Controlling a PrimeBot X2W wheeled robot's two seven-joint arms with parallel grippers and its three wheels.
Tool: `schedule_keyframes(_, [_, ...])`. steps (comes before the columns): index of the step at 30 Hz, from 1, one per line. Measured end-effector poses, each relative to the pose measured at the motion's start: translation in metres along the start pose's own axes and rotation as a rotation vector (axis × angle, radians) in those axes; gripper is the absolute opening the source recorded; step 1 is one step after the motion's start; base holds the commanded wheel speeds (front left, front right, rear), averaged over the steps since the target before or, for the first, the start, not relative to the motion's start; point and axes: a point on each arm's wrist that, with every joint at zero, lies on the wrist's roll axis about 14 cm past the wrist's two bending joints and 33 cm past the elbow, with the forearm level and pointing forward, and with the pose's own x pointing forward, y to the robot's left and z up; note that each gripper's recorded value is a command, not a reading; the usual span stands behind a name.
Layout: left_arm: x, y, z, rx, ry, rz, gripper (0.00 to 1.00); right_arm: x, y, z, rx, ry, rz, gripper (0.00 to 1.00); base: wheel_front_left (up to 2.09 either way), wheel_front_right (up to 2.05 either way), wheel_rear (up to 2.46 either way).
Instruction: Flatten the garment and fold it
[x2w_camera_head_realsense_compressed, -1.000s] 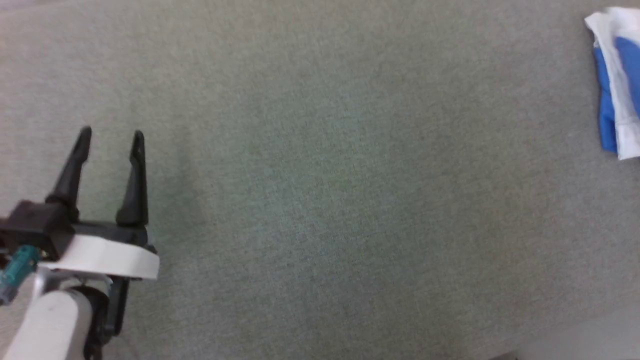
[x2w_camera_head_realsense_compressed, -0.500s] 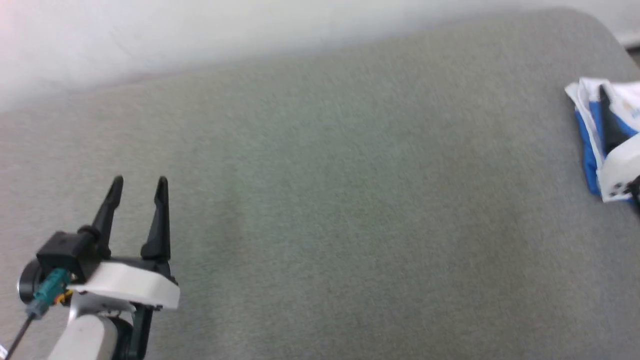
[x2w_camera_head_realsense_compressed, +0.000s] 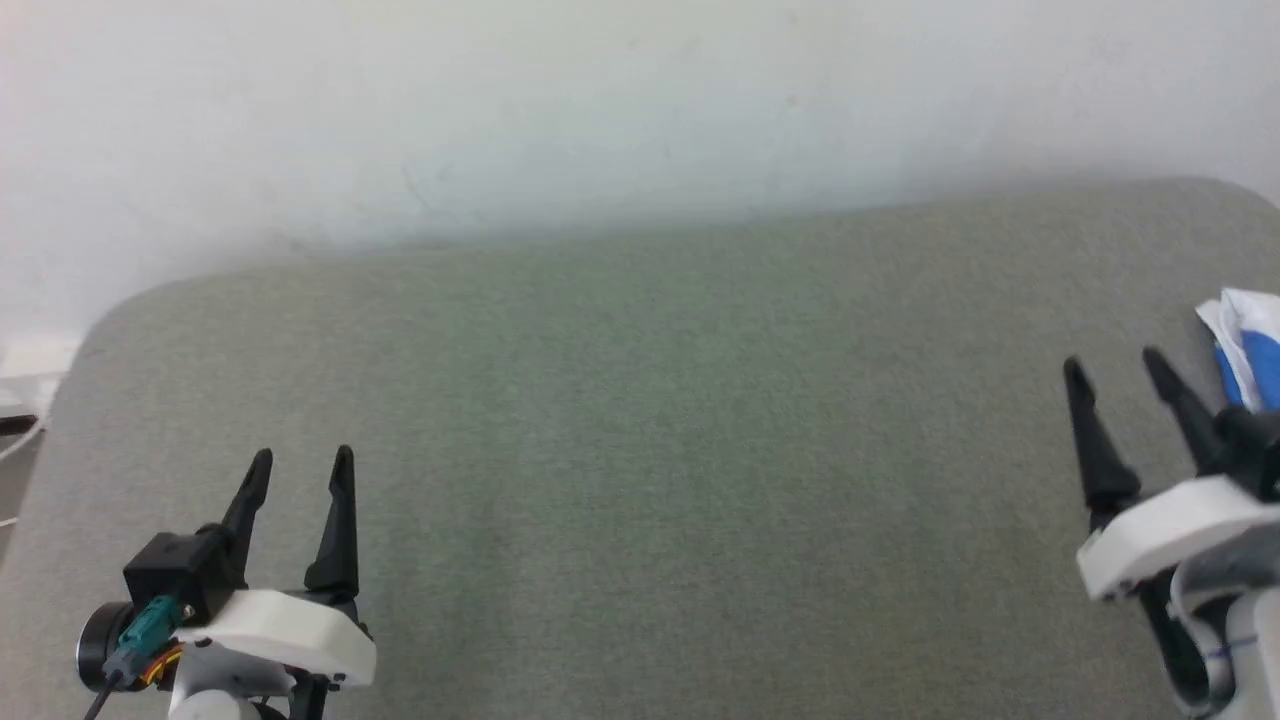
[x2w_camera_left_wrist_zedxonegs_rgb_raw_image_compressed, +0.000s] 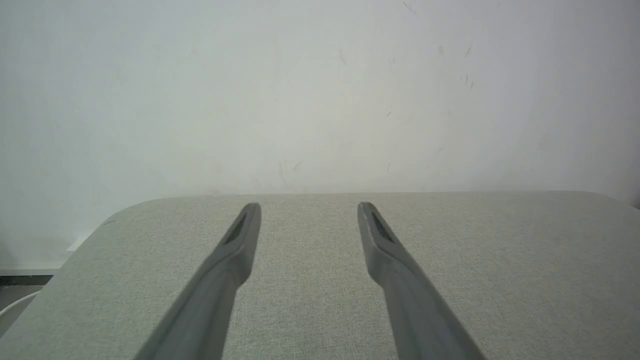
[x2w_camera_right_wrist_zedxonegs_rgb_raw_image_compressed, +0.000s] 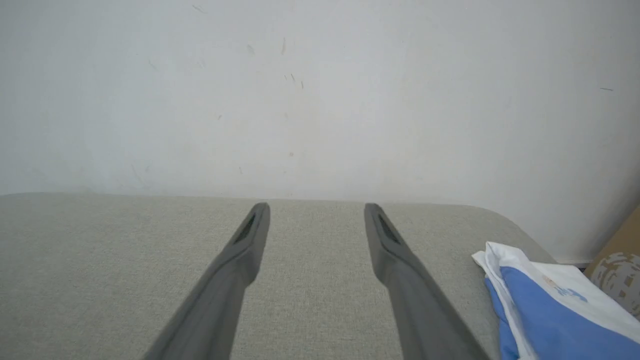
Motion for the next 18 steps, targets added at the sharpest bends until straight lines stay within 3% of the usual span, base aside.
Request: schedule_keyframes(18, [-0.061,0.039,0.003,0.023,-0.020,0.145,1.00,-0.047,0.082,-0.011,-0.002,0.045,0.161,1.00,0.00,0.00,0.00])
